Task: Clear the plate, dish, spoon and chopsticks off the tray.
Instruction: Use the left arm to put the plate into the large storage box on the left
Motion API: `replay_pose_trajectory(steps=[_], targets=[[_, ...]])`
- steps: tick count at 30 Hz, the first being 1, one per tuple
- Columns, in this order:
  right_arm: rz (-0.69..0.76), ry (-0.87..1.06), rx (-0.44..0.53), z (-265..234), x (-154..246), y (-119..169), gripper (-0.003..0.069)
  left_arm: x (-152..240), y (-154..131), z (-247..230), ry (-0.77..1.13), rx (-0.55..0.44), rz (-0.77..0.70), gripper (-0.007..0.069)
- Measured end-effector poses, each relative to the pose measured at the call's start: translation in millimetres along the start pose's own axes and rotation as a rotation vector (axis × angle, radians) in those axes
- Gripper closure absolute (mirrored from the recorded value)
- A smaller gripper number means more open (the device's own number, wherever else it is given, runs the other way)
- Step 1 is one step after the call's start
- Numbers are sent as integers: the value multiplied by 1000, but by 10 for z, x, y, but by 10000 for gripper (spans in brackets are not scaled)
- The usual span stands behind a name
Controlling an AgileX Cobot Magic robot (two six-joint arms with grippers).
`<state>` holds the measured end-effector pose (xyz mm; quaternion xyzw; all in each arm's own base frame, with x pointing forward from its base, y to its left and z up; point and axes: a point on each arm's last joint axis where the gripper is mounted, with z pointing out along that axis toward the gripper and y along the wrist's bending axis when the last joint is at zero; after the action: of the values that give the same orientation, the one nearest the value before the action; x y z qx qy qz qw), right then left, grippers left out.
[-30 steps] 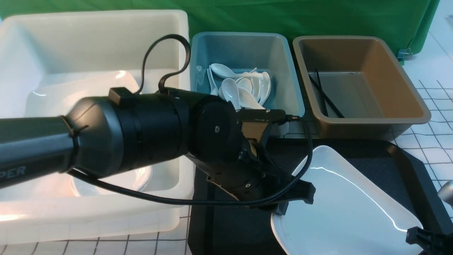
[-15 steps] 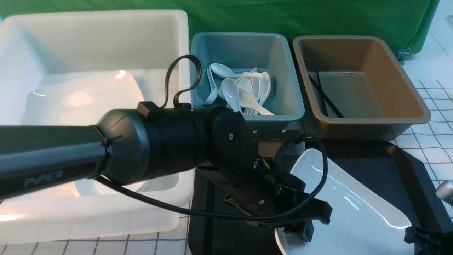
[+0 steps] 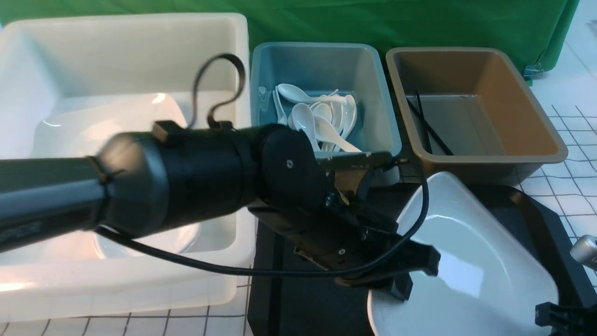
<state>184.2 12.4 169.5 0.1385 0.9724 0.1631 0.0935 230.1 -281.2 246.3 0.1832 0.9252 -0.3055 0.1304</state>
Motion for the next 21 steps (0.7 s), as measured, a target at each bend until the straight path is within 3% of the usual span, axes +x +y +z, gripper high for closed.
replay_pose_trajectory(steps=[8,14,21], targets=[[-113,-110,-107,-545,-59,277,355,-19,-146,-386,-99,32,44,570],[-189,-249,-151,-961,-19,424,323,-39,-148,-486,-133,31,17,570],[-323,-427,-204,-1644,202,629,323,-234,116,-995,-288,42,-114,570]])
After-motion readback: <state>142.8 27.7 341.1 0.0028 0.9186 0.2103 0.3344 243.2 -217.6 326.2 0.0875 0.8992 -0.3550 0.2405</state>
